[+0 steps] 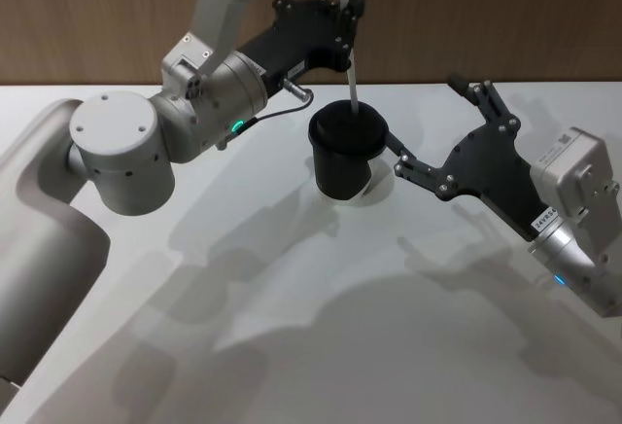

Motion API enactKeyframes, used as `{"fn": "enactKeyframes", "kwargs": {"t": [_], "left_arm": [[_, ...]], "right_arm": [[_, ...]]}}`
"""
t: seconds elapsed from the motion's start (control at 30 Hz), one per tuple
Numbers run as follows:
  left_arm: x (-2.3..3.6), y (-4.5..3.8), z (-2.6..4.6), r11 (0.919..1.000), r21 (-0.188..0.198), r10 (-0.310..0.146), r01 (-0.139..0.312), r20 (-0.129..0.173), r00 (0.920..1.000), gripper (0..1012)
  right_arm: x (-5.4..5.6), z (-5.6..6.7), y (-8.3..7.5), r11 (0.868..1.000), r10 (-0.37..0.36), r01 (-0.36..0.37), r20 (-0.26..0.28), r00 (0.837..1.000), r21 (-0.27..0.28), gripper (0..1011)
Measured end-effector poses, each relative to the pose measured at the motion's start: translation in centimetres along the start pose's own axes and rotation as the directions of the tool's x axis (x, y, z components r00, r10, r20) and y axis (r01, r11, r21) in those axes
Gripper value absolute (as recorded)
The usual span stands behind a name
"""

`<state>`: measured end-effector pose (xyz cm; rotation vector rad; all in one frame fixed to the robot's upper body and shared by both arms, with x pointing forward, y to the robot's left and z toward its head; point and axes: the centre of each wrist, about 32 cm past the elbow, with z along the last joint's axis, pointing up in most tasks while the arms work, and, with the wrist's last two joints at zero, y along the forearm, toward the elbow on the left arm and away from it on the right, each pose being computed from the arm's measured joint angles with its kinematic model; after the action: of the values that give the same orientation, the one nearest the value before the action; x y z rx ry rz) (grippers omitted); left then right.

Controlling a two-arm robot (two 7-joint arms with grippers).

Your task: Pick up the straw with one hand, pass it to the other hand, and insert it into the cup.

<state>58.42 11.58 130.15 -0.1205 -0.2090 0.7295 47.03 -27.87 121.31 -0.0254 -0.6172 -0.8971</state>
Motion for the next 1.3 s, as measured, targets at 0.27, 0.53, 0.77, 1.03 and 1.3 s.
{"fn": "enactKeyframes", "kwargs": {"t": [0.27, 0.53, 0.77, 1.03, 1.3], "left_arm": [[0.13, -0.37, -0.32, 0.9999, 0.010, -0.002, 0.002, -0.007, 1.0000, 14], [0.19, -0.47, -0.48, 0.9998, 0.016, -0.011, 0.011, -0.010, 0.9999, 15], [0.20, -0.49, -0.54, 0.9997, 0.017, -0.016, 0.017, -0.013, 0.9998, 56], [0.21, -0.49, -0.59, 0.9996, 0.018, -0.020, 0.020, -0.014, 0.9997, 268], [0.21, -0.48, -0.62, 0.9996, 0.018, -0.022, 0.022, -0.015, 0.9996, 526]], "right_arm": [[0.00, 0.00, 0.00, 1.000, 0.000, 0.000, 0.000, 1.000, 0.000, 1001], [0.00, 0.00, 0.00, 1.000, 0.000, 0.000, 0.000, 1.000, 0.000, 1001], [0.00, 0.00, 0.00, 1.000, 0.000, 0.000, 0.000, 1.000, 0.000, 1001], [0.00, 0.00, 0.00, 1.000, 0.000, 0.000, 0.000, 1.000, 0.000, 1001], [0.00, 0.00, 0.00, 1.000, 0.000, 0.000, 0.000, 1.000, 0.000, 1001]]}}
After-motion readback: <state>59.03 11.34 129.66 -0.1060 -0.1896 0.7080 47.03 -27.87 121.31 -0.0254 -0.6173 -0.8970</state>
